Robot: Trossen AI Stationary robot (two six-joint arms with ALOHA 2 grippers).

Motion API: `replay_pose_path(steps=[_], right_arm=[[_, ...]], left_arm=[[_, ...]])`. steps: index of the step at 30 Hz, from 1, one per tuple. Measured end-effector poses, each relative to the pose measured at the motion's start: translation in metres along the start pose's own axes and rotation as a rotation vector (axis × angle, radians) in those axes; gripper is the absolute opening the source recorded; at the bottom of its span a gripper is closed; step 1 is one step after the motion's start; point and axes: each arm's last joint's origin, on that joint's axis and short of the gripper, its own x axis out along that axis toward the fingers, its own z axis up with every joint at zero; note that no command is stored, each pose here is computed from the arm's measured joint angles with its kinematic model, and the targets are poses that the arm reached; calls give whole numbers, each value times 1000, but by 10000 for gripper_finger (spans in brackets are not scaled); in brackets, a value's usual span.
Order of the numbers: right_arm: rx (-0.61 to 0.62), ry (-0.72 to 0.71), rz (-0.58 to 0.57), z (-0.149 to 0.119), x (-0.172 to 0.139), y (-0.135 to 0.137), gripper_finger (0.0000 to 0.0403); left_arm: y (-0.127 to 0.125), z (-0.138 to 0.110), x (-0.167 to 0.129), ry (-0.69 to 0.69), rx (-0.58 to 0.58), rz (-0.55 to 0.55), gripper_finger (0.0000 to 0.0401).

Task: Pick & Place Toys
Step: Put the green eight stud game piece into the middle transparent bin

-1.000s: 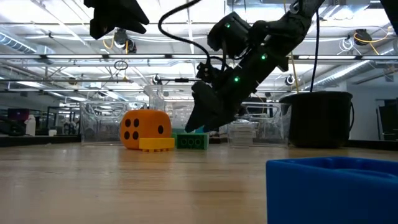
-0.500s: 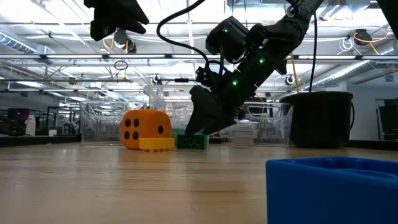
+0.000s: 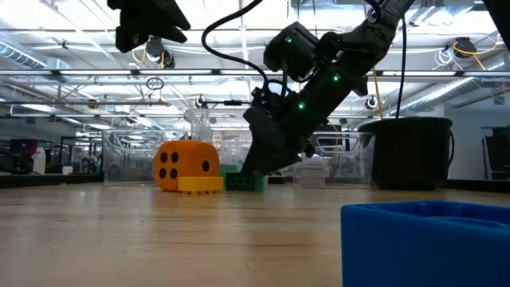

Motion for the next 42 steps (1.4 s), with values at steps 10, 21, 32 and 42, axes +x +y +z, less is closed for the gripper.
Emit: replay_pose_path(steps=[10, 21, 32, 42], right_arm=[[9, 25, 48, -1, 0, 2, 156], [122, 75, 141, -2, -1, 5, 55], [192, 89, 325, 3, -2, 12, 7], [241, -60, 523, 27, -9, 15, 58]], left_arm=[[0, 0, 0, 2, -3, -2, 97], [0, 0, 0, 2, -7, -2, 97], [-3, -3, -1, 12, -7, -11, 97], [-3, -3, -1, 15, -3, -9, 97]])
